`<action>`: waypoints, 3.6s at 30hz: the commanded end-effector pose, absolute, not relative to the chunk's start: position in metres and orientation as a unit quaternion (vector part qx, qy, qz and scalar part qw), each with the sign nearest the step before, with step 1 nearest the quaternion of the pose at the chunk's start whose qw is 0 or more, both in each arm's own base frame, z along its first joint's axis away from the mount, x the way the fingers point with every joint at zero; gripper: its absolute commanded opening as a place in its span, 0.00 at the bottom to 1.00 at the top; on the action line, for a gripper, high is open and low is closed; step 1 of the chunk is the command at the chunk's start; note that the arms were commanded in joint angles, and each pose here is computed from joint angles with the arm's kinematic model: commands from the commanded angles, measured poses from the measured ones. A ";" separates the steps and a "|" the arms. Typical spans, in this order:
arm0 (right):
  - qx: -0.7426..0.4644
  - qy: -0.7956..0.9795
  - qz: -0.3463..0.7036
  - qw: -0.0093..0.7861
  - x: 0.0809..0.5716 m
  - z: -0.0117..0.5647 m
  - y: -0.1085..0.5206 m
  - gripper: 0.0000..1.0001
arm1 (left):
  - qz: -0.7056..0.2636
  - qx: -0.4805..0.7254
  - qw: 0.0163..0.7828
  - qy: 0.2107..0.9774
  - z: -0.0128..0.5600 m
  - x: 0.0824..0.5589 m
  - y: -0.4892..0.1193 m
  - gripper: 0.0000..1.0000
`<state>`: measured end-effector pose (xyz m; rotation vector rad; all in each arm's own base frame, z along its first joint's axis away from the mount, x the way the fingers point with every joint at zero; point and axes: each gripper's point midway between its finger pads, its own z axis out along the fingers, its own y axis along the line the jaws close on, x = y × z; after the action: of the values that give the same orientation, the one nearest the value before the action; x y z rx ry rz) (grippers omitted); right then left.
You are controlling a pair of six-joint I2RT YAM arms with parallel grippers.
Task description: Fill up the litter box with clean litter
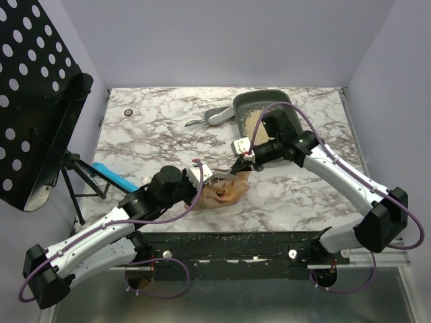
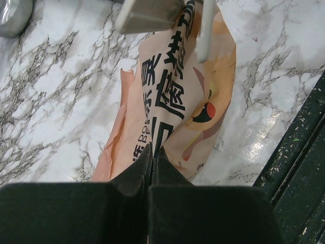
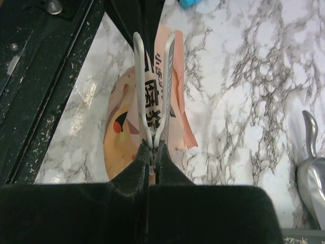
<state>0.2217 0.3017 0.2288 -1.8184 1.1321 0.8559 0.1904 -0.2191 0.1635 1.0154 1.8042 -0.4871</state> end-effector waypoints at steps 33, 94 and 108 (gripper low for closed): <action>-0.754 0.559 0.226 0.263 0.230 0.152 0.281 0.00 | -0.204 0.401 0.521 0.725 0.190 0.198 -0.223 0.00; 0.003 0.712 0.191 0.675 0.255 0.373 0.139 1.00 | -0.165 0.257 0.647 0.699 0.342 0.238 -0.200 0.99; 0.012 0.671 0.183 0.718 0.245 0.381 0.119 1.00 | -0.131 0.230 0.670 0.694 0.332 0.251 -0.190 0.99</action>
<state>0.2385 0.1223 0.3784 -0.0013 1.4908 0.4500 0.2465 -0.2005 0.3271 0.5653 1.5923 -0.3382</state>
